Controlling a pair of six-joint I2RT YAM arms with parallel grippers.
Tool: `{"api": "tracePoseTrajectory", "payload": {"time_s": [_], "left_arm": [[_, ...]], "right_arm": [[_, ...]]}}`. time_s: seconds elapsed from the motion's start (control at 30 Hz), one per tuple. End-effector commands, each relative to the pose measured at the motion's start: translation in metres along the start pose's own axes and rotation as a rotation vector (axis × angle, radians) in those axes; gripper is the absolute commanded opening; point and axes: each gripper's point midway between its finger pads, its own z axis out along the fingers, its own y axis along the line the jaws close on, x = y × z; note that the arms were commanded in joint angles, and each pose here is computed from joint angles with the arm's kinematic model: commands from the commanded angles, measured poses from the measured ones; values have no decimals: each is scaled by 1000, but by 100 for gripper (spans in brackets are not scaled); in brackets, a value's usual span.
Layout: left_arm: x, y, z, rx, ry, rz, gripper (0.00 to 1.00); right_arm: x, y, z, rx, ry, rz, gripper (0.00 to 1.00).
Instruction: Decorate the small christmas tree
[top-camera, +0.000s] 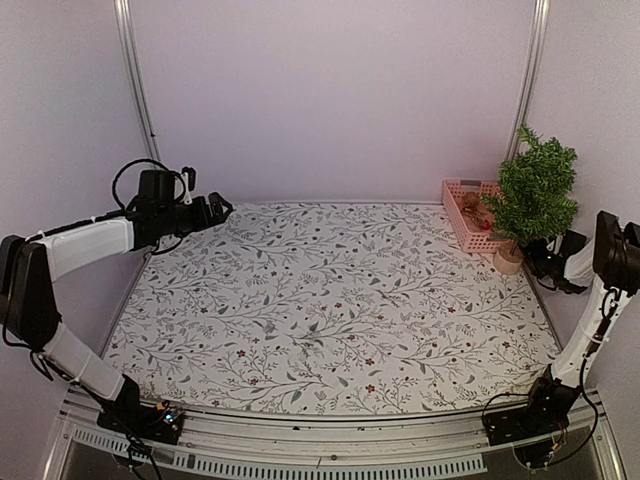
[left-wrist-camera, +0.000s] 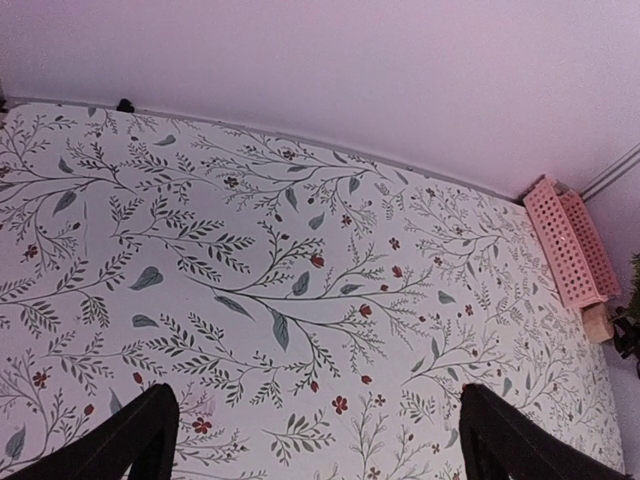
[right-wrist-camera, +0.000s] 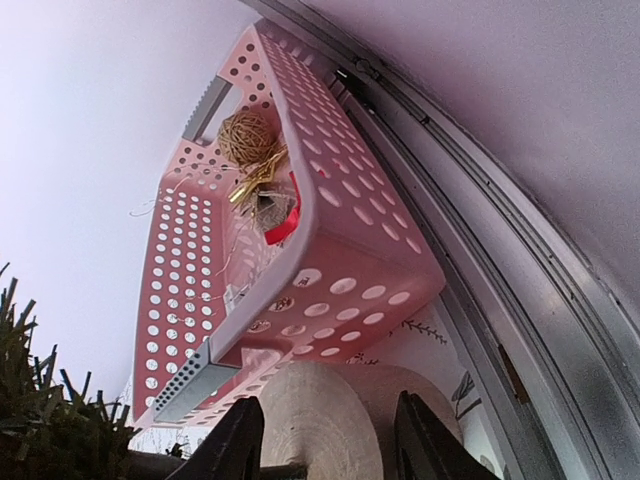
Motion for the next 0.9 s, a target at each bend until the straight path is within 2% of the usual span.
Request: {"api": "tracePoseTrajectory", "payload": {"time_s": [0.0, 0.33, 0.87], "left_arm": [[-8, -7, 5, 24, -16, 15, 99], [-7, -5, 6, 10, -12, 25, 99], [-4, -4, 1, 10, -13, 33, 99]], "right_arm": [[-17, -18, 10, 30, -41, 31, 46], [8, -7, 24, -45, 76, 29, 34], [56, 23, 15, -127, 253, -3, 32]]}}
